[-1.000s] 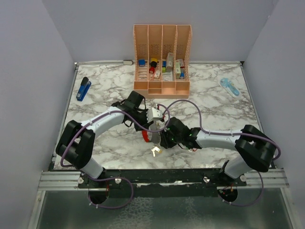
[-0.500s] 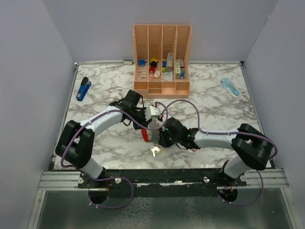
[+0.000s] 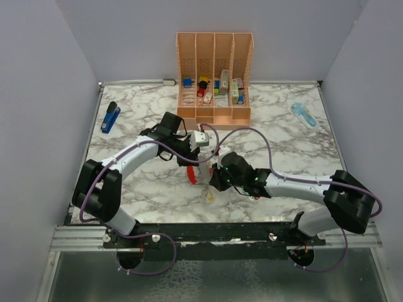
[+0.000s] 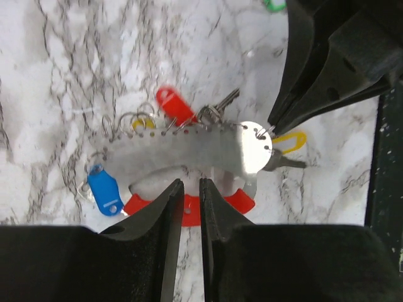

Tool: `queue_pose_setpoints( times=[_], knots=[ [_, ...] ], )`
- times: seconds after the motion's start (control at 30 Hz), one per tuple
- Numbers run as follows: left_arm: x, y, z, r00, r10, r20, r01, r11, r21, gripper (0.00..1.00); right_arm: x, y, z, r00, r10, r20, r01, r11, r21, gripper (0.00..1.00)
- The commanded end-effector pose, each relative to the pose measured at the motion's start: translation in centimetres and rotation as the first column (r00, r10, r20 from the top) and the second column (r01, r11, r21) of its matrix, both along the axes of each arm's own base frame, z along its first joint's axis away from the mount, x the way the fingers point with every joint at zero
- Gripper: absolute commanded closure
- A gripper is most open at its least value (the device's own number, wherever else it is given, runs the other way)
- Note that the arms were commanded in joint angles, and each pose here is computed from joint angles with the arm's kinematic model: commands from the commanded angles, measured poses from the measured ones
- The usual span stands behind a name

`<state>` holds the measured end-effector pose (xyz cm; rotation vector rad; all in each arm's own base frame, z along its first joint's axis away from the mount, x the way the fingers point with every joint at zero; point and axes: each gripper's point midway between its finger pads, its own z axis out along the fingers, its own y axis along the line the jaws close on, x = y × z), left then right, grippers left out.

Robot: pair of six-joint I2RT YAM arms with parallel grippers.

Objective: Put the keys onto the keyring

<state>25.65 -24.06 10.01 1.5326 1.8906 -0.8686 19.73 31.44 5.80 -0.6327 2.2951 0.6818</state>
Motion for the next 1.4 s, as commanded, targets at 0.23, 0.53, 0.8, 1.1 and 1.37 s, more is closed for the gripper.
queue_pose_setpoints(
  times=[0.23, 0.53, 0.8, 1.1, 1.37],
  knots=[
    [-2.5, -3.4, 6.8, 0.977, -0.205, -0.061, 0.184, 0.951, -0.250, 0.78, 0.6, 0.7, 6.0, 0.992, 0.052, 0.114, -0.057, 0.998, 0.042, 0.99],
    [-4.3, -2.5, 6.9, 0.950, -0.313, -0.019, 0.299, 0.924, -0.238, 0.78, -0.1, 1.0, 10.1, 0.978, 0.124, 0.168, -0.138, 0.987, 0.079, 0.99],
    [-4.7, -3.2, 7.7, 0.936, -0.352, 0.006, 0.340, 0.900, -0.275, 0.78, -1.2, 1.7, 10.9, 0.969, 0.198, 0.145, -0.213, 0.972, 0.096, 0.99],
    [-5.6, -3.2, 7.7, 0.921, -0.390, 0.014, 0.381, 0.889, -0.256, 0.79, -1.4, 2.2, 11.2, 0.966, 0.218, 0.140, -0.233, 0.966, 0.107, 0.99],
    [-7.2, -2.9, 7.9, 0.895, -0.446, 0.006, 0.432, 0.864, -0.259, 0.82, -1.2, 2.2, 11.5, 0.965, 0.216, 0.149, -0.233, 0.967, 0.106, 0.99]
  ],
)
